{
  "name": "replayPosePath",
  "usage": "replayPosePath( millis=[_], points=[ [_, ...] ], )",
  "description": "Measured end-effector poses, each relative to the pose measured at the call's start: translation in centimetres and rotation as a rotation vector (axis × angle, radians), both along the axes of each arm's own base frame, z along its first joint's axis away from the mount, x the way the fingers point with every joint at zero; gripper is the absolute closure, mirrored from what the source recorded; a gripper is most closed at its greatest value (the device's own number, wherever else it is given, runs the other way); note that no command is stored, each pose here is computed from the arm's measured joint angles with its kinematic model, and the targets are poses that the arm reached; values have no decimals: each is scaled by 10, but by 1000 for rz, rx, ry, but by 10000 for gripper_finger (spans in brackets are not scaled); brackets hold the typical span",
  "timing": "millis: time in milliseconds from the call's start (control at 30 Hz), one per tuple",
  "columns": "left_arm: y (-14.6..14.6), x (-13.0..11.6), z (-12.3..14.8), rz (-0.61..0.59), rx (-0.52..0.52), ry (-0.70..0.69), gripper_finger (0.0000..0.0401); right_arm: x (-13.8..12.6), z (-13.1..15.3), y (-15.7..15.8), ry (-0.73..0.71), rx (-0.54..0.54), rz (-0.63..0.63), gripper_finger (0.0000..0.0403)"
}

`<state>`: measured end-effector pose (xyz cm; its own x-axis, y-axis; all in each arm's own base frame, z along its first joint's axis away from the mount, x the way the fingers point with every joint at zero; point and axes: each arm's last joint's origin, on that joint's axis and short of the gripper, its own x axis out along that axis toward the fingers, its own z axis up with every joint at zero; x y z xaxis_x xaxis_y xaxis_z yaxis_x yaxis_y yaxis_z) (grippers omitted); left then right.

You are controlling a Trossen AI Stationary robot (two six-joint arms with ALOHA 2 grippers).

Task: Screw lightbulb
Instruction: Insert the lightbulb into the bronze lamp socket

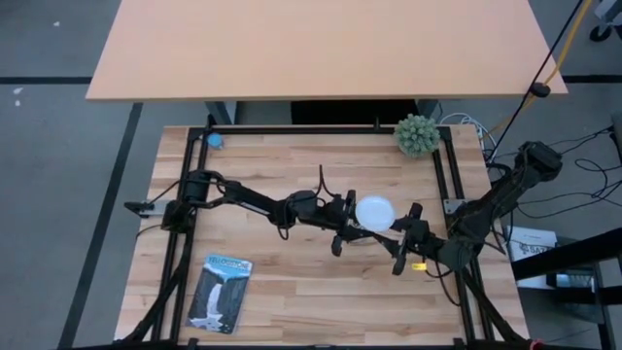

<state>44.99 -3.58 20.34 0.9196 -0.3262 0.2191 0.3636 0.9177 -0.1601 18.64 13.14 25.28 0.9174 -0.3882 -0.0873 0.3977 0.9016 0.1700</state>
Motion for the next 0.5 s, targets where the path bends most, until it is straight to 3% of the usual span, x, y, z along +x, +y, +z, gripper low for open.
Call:
replayPosePath(
  millis=[500],
  points=[
    [0,0,-2,-27,-22,30,264,4,7,-4,-33,-14,-19,215]
  ],
)
